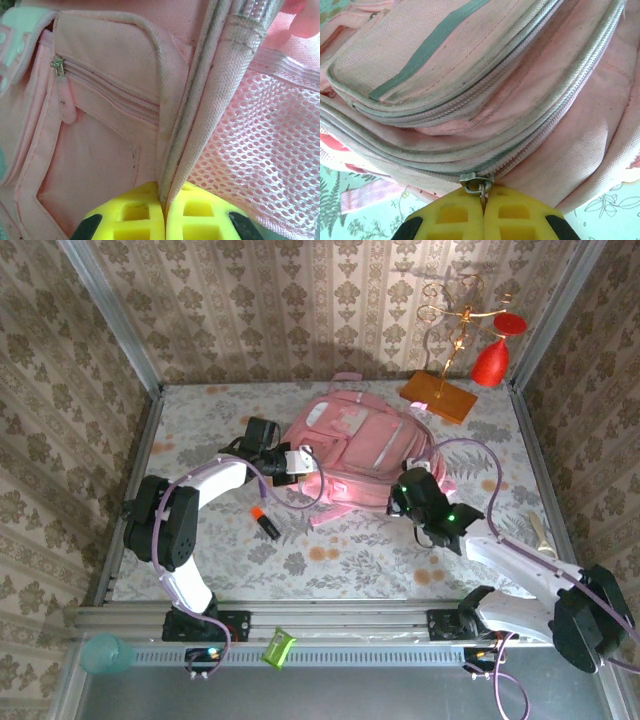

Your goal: Pack books, pencil case, and school supplies into a backpack

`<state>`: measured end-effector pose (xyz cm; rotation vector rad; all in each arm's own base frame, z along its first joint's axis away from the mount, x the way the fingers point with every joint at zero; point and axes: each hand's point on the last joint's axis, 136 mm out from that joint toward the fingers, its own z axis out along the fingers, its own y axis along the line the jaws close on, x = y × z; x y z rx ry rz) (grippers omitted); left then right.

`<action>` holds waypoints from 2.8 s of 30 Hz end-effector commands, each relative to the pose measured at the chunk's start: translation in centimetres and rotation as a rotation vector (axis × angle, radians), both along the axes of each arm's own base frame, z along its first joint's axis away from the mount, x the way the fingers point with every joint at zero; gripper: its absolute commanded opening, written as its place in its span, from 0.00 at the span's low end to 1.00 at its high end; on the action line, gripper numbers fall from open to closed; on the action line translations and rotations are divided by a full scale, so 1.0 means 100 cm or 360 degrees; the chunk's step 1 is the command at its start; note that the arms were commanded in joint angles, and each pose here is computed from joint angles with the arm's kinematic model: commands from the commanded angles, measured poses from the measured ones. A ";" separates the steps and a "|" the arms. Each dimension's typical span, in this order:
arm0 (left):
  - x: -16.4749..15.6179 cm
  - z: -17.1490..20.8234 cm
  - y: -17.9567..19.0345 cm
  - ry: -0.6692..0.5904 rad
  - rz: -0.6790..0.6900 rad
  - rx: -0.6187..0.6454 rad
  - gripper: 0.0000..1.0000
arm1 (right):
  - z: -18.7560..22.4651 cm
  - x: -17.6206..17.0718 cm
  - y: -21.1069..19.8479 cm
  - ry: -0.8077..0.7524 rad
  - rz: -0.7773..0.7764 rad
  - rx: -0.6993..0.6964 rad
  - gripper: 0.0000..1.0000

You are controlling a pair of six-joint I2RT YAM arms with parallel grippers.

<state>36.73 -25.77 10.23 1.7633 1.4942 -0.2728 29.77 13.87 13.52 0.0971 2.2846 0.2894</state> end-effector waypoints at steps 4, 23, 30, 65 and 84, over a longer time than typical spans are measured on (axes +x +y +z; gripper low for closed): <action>0.023 0.017 0.012 -0.0020 0.0108 -0.0044 0.27 | 0.002 -0.016 0.035 0.0091 0.0355 0.0212 0.00; -0.118 0.069 -0.097 -0.0064 -0.0570 -0.0295 0.61 | 0.035 -0.026 0.098 0.0064 0.0797 0.0527 0.00; -0.118 0.043 -0.110 -0.0055 -0.0644 -0.0127 0.48 | 0.044 -0.027 0.105 0.0029 0.0834 0.0600 0.00; -0.056 0.030 -0.019 -0.0267 -0.0300 -0.0010 0.00 | 0.010 -0.013 -0.022 0.0286 0.0105 -0.0231 0.00; -0.131 0.071 -0.080 0.0021 -0.0337 -0.0255 0.63 | 0.051 -0.027 0.112 0.0112 0.0898 0.0644 0.00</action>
